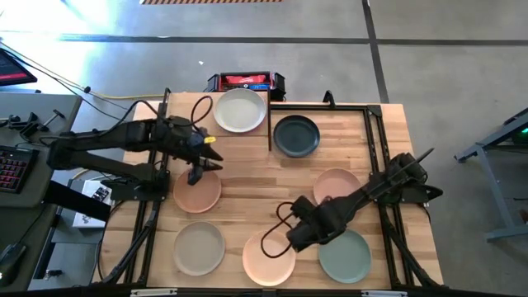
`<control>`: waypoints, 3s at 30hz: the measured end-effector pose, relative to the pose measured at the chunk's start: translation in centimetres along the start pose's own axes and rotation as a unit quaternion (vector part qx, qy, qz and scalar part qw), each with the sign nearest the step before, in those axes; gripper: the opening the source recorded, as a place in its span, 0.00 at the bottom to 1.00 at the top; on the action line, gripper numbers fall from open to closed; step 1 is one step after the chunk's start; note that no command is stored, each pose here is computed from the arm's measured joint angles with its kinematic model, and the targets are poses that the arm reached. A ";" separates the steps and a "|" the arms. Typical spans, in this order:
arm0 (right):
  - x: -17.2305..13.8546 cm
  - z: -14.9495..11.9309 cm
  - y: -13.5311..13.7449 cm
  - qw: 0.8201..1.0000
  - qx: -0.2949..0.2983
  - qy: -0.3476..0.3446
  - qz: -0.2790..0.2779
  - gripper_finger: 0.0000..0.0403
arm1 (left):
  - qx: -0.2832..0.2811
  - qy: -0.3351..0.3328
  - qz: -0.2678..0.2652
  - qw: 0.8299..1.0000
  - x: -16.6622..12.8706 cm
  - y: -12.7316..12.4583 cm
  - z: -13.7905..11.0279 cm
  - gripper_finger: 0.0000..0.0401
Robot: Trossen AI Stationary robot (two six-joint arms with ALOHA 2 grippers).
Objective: Place and stack plates onto a shelf
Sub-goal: Stack the top light orange plate on top of the gray plate on the shelf
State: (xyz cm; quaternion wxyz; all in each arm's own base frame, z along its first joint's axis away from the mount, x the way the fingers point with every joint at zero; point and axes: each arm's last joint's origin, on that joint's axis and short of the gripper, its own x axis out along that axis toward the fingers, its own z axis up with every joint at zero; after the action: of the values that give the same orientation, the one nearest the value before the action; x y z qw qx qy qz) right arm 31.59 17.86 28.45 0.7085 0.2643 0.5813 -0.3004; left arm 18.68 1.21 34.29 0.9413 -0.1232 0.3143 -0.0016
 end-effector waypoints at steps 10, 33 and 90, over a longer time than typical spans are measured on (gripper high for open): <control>1.7 1.1 -1.0 0.997 0.008 0.028 -0.078 0.31 | 0.016 0.012 -0.038 0.999 0.2 -1.9 -0.4 0.34; 11.9 2.8 -5.4 0.983 0.054 0.110 -0.137 0.32 | 0.035 0.025 -0.075 0.996 0.2 -3.7 -1.0 0.34; 1.0 7.5 -3.0 0.989 -0.014 -0.089 -0.118 0.00 | 0.035 0.014 -0.066 0.997 0.2 -3.7 -0.8 0.34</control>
State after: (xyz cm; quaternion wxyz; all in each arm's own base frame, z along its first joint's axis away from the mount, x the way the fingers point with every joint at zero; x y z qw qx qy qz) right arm 34.52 10.30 28.74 0.7205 0.1562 0.5477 -0.3957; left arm 18.63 -2.57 34.40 0.9383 -0.1102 0.3187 -0.0768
